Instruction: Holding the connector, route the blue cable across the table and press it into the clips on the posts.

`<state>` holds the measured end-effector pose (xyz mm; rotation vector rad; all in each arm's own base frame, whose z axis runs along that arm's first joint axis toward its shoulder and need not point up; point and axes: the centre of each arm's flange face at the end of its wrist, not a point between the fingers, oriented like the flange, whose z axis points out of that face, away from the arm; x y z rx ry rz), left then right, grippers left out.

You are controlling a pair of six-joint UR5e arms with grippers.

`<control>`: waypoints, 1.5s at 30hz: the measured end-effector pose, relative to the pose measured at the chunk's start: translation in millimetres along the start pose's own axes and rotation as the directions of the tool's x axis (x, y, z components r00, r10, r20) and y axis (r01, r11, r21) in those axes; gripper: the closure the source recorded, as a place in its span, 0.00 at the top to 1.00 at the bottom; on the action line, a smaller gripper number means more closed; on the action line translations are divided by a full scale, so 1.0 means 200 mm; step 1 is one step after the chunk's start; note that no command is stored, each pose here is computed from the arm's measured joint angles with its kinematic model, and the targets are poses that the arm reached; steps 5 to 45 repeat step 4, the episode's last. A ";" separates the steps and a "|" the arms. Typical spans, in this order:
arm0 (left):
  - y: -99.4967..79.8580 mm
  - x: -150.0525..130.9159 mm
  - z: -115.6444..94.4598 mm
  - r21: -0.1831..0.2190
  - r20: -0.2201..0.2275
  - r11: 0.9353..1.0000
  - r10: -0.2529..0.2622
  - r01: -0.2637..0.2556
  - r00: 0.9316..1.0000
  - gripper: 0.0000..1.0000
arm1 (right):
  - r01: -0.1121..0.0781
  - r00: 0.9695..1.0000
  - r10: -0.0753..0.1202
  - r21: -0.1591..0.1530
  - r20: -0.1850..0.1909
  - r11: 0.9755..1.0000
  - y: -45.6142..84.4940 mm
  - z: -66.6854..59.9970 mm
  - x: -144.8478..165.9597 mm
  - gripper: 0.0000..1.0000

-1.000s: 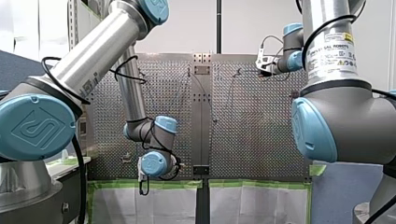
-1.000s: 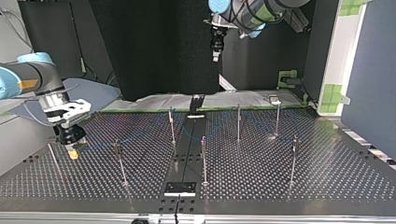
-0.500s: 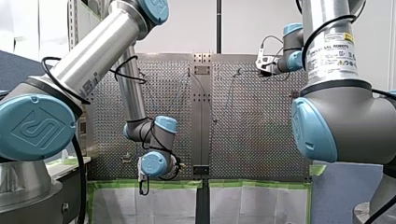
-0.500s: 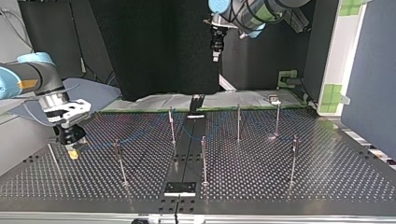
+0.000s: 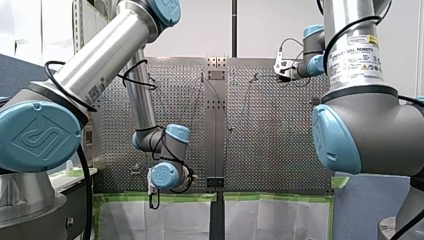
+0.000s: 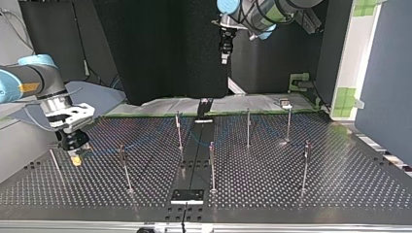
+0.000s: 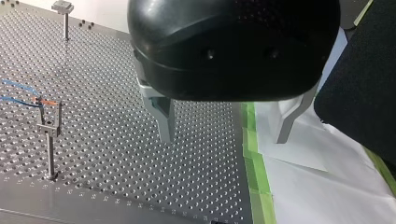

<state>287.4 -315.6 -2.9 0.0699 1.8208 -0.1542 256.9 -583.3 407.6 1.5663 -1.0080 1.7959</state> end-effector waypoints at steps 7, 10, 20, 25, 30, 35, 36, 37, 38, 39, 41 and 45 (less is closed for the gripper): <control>0.00 0.00 0.00 0.000 0.000 1.000 0.000 0.000 1.000 1.00 | 0.000 1.000 0.000 0.000 0.000 1.000 0.00 0.00 0.00 0.00; 0.00 0.00 0.00 0.000 0.000 1.000 0.000 0.000 1.000 1.00 | 0.000 1.000 0.000 0.000 0.000 1.000 0.00 0.00 0.00 0.00; 0.00 0.00 0.00 0.000 0.000 1.000 0.000 0.000 1.000 1.00 | 0.000 1.000 0.000 0.000 0.000 1.000 0.00 0.00 0.00 0.00; 0.00 0.00 0.00 0.000 0.000 1.000 0.000 0.000 1.000 1.00 | 0.000 1.000 0.000 0.000 0.000 1.000 0.00 0.00 0.00 0.00; 0.00 0.00 0.00 0.000 0.000 1.000 0.000 0.000 1.000 1.00 | 0.000 1.000 0.000 0.000 0.000 1.000 0.00 0.00 0.00 0.00; 0.00 0.00 0.00 0.000 0.000 1.000 0.000 0.000 1.000 1.00 | 0.000 1.000 0.000 0.000 0.000 1.000 0.00 0.00 0.00 0.00; 0.00 0.00 0.00 0.000 0.000 1.000 0.000 0.000 1.000 1.00 | 0.000 1.000 0.000 0.000 0.000 1.000 0.00 0.00 0.00 0.00; 0.00 0.00 0.00 0.000 0.000 1.000 0.000 0.000 1.000 1.00 | 0.000 1.000 0.000 0.000 0.000 1.000 0.00 0.00 0.00 0.00; 0.00 0.00 0.00 0.000 0.000 1.000 0.000 0.000 1.000 1.00 | 0.000 1.000 0.000 0.000 0.000 1.000 0.00 0.00 0.00 0.00; 0.00 0.00 0.00 0.000 0.000 1.000 0.000 0.000 1.000 1.00 | 0.000 1.000 0.000 0.000 0.000 1.000 0.00 0.00 0.00 0.00; 0.00 0.00 0.00 0.000 0.000 1.000 0.000 0.000 1.000 1.00 | 0.000 1.000 0.000 0.000 0.000 1.000 0.00 0.00 0.00 0.00; 0.00 0.00 0.00 0.000 0.000 1.000 0.000 0.000 1.000 1.00 | 0.000 1.000 0.000 0.000 0.000 1.000 0.00 0.00 0.00 0.00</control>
